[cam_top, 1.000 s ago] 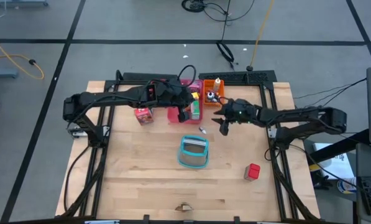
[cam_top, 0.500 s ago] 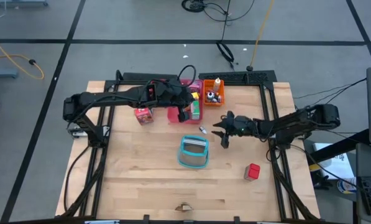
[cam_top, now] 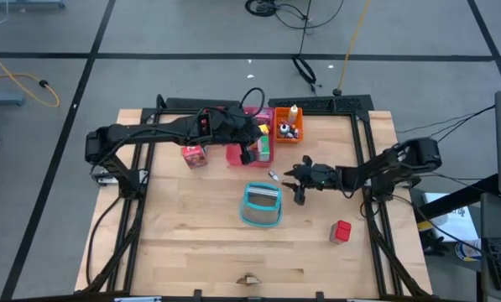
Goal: Pick & Place Kitchen Items
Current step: Put the small brown food coloring bottle into the orange bin
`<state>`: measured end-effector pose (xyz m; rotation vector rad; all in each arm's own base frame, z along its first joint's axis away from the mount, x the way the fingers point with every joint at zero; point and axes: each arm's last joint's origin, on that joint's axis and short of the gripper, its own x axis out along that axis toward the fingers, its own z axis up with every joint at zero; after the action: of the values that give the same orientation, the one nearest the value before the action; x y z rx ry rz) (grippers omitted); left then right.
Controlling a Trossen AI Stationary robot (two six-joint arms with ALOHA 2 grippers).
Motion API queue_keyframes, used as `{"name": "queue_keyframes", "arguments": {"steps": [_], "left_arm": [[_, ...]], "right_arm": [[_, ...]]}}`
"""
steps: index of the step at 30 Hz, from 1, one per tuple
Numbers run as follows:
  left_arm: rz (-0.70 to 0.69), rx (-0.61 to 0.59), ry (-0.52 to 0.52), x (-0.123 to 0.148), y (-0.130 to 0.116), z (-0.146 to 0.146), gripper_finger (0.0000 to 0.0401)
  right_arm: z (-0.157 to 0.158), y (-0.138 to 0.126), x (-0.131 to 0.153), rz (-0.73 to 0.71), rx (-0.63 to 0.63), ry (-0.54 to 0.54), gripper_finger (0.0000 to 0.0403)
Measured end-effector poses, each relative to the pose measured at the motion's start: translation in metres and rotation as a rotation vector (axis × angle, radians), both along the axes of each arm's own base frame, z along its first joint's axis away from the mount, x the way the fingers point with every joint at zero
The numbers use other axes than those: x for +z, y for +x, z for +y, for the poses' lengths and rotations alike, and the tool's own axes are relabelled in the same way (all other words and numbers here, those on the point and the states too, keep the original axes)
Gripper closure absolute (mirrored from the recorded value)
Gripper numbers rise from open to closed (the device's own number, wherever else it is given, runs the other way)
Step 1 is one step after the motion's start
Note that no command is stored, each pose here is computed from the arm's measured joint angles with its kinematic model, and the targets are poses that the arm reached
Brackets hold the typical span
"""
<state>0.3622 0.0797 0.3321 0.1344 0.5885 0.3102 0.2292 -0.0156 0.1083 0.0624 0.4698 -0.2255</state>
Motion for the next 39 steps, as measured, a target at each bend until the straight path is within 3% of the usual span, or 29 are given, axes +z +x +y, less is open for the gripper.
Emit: {"name": "queue_keyframes", "arguments": {"steps": [11, 24, 29, 37, 39], "left_arm": [[0.000, 0.000, 0.000, 0.000, 0.000, 0.000, 0.0397], [0.000, 0.001, -0.001, 0.000, 0.000, 0.000, 0.0380], [0.000, 0.001, -0.001, 0.000, 0.000, 0.000, 0.0380], [0.000, 0.000, 0.000, 0.000, 0.000, 0.000, 0.0380], [0.001, 0.000, -0.001, 0.000, 0.000, 0.000, 0.0380]], "right_arm": [[0.000, 0.017, -0.013, -0.021, 0.013, -0.024, 0.0187], [-0.004, 0.042, -0.034, 0.052, -0.057, -0.088, 0.0189], [-0.006, 0.040, -0.040, 0.090, -0.106, -0.112, 0.0221], [-0.007, 0.038, -0.043, 0.126, -0.102, -0.121, 0.0345], [-0.007, 0.038, -0.043, 0.132, -0.098, -0.130, 0.0351]]}}
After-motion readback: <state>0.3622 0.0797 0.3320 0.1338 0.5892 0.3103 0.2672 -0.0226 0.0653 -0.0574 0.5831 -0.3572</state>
